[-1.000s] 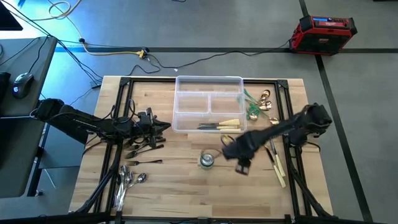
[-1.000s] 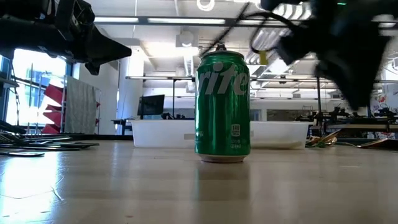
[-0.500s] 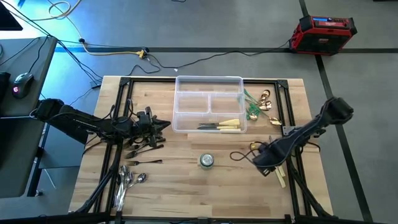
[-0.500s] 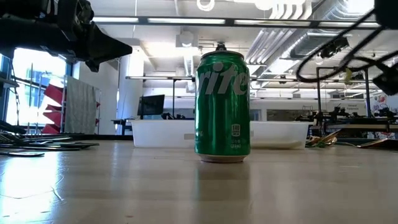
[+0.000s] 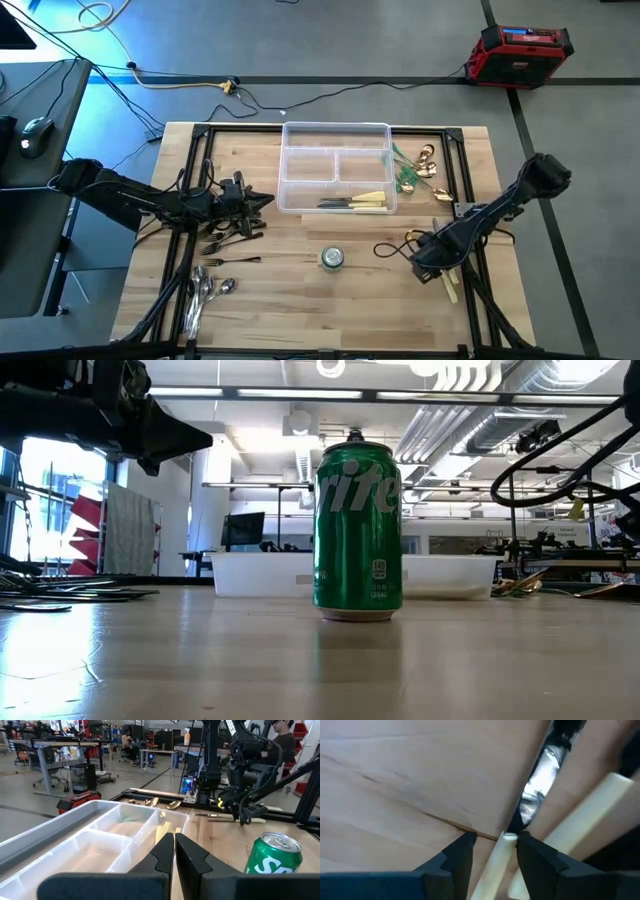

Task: Sort silverware
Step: Put the yellow table knife into the silverware tray

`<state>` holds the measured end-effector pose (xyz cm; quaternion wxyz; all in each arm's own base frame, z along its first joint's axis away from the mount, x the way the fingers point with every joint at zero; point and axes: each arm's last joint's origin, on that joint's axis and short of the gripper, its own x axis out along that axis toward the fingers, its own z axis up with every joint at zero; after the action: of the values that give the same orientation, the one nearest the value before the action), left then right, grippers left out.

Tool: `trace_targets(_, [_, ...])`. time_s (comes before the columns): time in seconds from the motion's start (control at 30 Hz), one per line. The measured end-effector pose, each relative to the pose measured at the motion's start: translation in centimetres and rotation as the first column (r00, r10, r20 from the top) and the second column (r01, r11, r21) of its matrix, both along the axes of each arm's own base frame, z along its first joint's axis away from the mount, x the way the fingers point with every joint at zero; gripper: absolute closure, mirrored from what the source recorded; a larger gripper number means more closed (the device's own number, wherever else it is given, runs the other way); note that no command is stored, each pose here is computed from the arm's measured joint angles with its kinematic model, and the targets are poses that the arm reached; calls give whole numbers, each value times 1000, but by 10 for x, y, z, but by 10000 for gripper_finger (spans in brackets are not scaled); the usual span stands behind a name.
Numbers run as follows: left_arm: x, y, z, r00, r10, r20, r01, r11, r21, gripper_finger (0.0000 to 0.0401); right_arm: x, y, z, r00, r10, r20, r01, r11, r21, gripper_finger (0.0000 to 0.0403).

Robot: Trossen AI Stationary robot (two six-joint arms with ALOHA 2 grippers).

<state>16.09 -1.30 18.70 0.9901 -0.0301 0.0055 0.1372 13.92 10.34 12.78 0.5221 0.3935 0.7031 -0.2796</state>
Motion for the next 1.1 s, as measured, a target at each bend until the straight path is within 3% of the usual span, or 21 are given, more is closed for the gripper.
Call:
trace_targets(0.37, [0, 0, 0, 1000, 4, 4, -4, 1000, -1, 401, 19, -3, 0, 977, -126, 173, 130, 991, -14, 335])
trace_targets(0.57, [0, 0, 0, 1000, 10, 4, -10, 1000, 0, 401, 40, -13, 2, 914, -125, 386, 160, 985, -60, 347])
trace_targets(0.77, [0, 0, 0, 1000, 11, 4, -11, 1000, -1, 401, 64, -26, 10, 789, -49, 613, 178, 972, -152, 347])
trace_targets(1.0, [0, 0, 0, 1000, 11, 2, -11, 1000, 0, 401, 69, -42, 10, 788, 51, 614, 113, 968, -226, 347])
trace_targets(1.1, [0, 0, 0, 1000, 11, 2, -11, 1000, 0, 401, 78, -42, 20, 758, 127, 639, 54, 965, -256, 347])
